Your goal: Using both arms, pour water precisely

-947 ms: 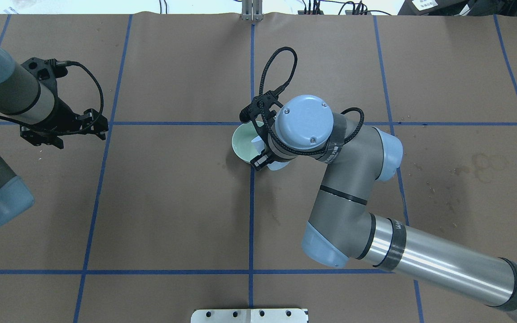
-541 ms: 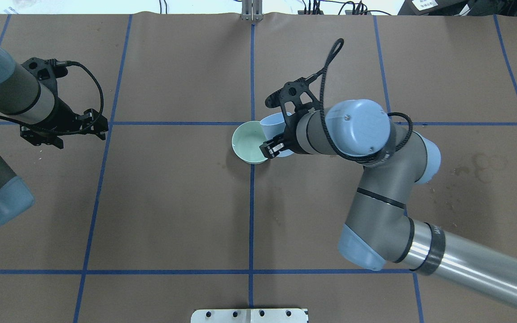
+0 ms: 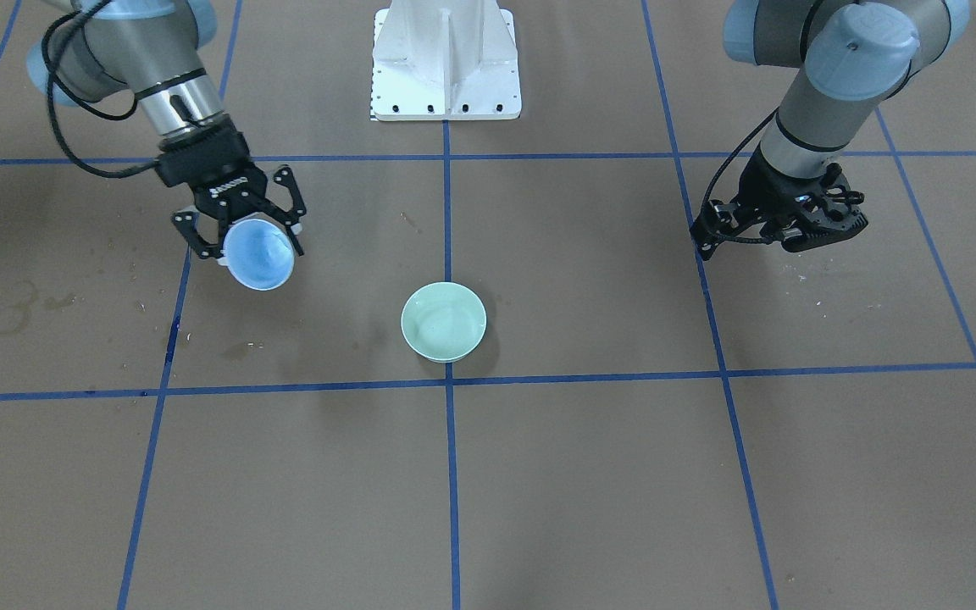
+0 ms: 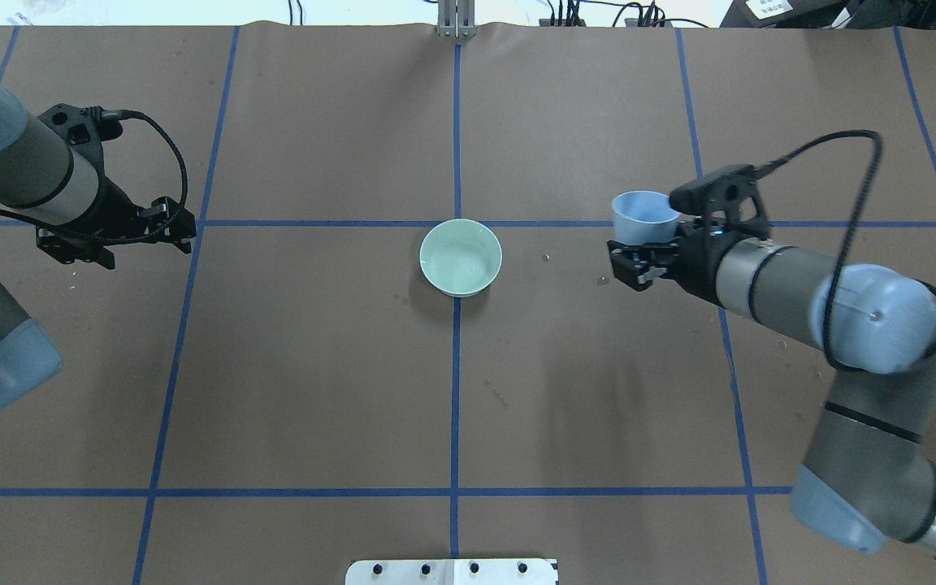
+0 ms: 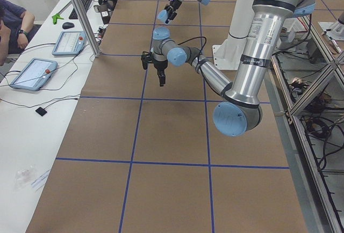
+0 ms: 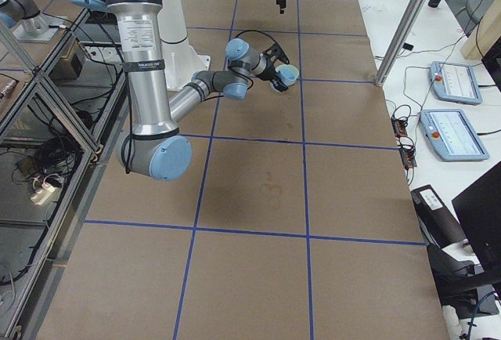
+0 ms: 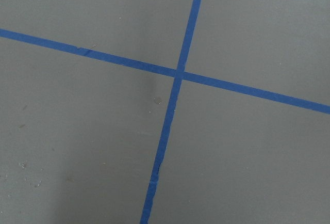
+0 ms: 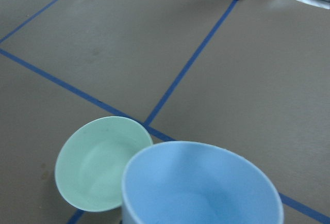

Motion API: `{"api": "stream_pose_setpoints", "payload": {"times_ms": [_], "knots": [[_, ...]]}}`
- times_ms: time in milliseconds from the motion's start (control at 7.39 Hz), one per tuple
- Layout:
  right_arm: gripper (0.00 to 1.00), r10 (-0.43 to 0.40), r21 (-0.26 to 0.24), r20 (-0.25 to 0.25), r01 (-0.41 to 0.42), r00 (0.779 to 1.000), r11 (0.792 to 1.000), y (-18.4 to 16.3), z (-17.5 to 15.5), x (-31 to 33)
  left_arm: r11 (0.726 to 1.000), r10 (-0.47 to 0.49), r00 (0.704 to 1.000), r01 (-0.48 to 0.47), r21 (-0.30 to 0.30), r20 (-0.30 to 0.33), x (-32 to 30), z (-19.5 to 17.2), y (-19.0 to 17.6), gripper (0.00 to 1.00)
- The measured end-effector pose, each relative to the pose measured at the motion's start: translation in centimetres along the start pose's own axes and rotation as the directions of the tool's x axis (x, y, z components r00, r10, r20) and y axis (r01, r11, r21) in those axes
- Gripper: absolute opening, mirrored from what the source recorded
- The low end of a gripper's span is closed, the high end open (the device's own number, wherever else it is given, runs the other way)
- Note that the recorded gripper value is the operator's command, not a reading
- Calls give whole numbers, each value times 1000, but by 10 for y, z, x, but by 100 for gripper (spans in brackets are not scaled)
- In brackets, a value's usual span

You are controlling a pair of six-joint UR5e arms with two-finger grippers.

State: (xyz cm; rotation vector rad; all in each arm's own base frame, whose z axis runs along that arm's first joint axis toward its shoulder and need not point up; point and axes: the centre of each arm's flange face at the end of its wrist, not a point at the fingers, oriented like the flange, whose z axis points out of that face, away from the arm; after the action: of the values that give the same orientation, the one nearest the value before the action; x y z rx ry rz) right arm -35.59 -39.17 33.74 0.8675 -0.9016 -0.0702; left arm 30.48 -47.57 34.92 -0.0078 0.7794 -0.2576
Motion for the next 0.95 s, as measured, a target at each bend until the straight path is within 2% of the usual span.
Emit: {"api": "stream_pose_setpoints", "payload": {"times_ms": [271,541,812,947], "knots": [[0,52,49,-108,-47,993,998,31,-40,79,1000,0,1000,0,0,0,0,0,0,100],[0,118,75,-246,-103,962,992,57,-75,166,1000,0,1000,0,1,-2,1,-2,1,100],[0,243,149,-381,-200,892,968,81,-80,229,1000,-3,1000,3,3,-6,1,-4,2,100],[0,308,198,-420,-245,854,949,90,-77,248,1000,-4,1000,4,4,-7,2,-4,2,100]]}}
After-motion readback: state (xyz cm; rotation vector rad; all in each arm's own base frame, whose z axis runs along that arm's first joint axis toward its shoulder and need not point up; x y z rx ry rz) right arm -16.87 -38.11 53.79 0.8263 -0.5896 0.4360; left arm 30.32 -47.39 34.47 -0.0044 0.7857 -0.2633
